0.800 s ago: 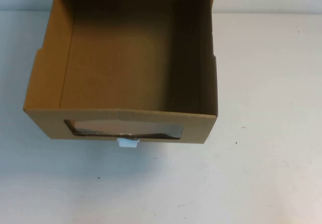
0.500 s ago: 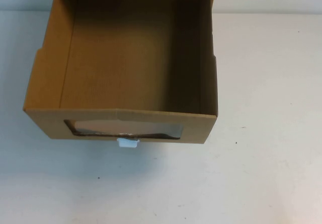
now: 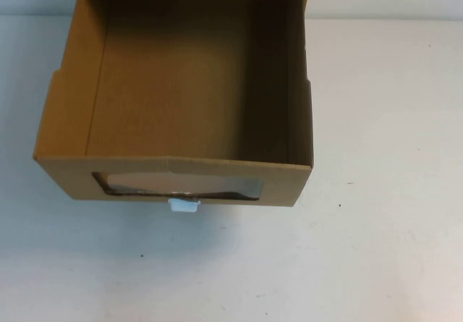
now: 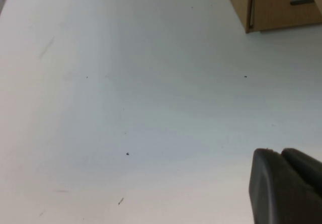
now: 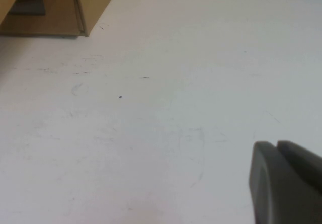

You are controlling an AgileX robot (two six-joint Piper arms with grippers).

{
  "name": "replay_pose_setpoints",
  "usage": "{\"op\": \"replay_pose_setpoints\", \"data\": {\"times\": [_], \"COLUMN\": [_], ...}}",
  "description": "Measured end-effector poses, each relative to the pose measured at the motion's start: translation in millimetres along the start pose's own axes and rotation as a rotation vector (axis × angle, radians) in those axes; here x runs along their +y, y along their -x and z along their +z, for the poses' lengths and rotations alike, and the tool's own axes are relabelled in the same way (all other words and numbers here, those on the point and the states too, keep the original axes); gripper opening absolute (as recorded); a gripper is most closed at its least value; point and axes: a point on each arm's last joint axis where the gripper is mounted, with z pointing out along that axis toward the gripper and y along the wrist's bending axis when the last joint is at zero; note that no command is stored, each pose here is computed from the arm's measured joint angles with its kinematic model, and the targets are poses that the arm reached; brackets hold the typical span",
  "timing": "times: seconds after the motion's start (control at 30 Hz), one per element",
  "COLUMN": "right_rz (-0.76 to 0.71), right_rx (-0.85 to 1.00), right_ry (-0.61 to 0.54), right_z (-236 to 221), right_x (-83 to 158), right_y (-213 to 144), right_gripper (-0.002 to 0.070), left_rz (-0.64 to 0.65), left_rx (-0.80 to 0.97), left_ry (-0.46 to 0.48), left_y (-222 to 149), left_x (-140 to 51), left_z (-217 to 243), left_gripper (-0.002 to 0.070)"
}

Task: Close the shoe box

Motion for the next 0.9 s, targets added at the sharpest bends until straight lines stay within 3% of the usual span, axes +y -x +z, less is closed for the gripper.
{"op": "replay_pose_setpoints", "data": {"times": [0.43, 0.5, 0.67, 0.77, 0.9], "right_rz": [0.0, 0.0, 0.0, 0.0, 0.0], "right_rx": [0.0, 0.0, 0.0, 0.0, 0.0], "right_ry": [0.0, 0.0, 0.0, 0.0, 0.0], "right_z": [0, 0, 0, 0, 0], "right_x": [0, 0, 0, 0, 0], "right_y": [0, 0, 0, 0, 0], "right_gripper": [-0.0013, -0.0013, -0.0013, -0.0013, -0.0013], "left_rz": [-0.032, -0.117, -0.511, -0.624, -0.668], "left_rx": [-0.013, -0.046, -0.204, -0.3, -0.359], "left_ry": [-0.01, -0.03, -0.093, -0.08, -0.061], "left_y": [1, 4, 20, 27, 31], "left_x": [-0.9, -2.5, -3.5, 1.4, 5.3], "left_z": [0, 0, -2, -4, -6], "left_gripper": [-0.0005, -0.0005, -0.0005, -0.0005, -0.0005]}}
